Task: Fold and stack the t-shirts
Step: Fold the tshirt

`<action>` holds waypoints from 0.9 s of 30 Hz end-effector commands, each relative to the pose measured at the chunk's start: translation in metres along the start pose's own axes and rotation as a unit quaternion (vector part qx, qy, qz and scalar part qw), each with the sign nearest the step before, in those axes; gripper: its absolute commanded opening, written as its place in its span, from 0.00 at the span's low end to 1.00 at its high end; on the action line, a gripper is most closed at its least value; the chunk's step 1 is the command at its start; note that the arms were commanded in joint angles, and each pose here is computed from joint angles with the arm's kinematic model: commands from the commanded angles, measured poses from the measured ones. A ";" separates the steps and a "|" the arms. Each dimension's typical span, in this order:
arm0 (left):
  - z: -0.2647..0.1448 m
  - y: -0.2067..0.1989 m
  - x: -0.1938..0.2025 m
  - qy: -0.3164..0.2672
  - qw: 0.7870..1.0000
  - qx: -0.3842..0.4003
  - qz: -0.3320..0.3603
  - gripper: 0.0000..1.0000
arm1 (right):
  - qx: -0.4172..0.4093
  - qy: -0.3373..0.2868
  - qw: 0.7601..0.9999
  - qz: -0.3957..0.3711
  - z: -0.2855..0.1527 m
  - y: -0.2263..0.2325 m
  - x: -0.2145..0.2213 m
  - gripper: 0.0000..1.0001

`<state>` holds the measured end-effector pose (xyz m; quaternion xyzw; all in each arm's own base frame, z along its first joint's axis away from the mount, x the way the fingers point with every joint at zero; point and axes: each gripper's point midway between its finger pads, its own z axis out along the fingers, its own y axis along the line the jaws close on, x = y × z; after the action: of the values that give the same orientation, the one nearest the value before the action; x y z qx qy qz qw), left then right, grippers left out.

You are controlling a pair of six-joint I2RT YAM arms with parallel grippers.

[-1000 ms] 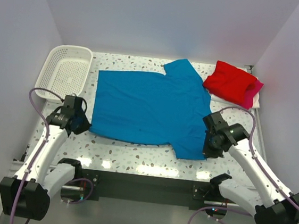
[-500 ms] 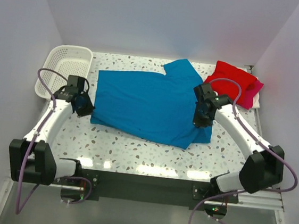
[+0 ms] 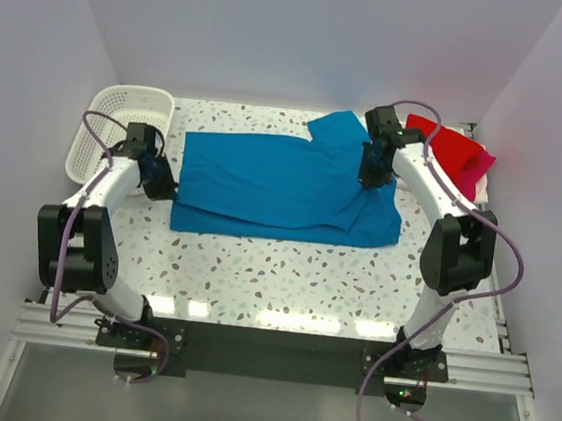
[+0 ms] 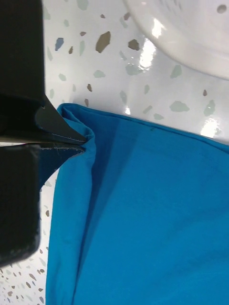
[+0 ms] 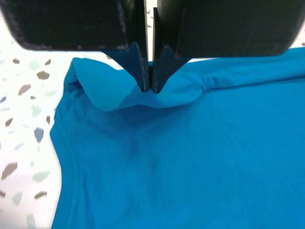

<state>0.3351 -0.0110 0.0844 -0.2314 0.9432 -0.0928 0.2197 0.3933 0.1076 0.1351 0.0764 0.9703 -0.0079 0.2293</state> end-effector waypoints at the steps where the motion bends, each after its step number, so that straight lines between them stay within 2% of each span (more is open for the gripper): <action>1: 0.006 -0.013 -0.029 -0.020 0.999 0.036 0.026 0.00 | -0.012 -0.020 1.000 -0.019 -0.001 0.007 -0.029 0.00; 11: 0.032 -0.008 -0.043 0.003 0.999 0.037 0.024 0.00 | 0.008 -0.002 0.999 -0.038 0.033 0.011 -0.050 0.00; 27: 0.039 0.008 -0.051 0.008 0.999 0.040 0.001 0.00 | 0.032 0.022 0.999 -0.034 0.064 0.000 -0.055 0.00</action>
<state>0.3706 0.0092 0.0538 -0.2296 0.9471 -0.1236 0.1869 0.4642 0.1050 0.0921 0.0511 0.9782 -0.0375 0.1977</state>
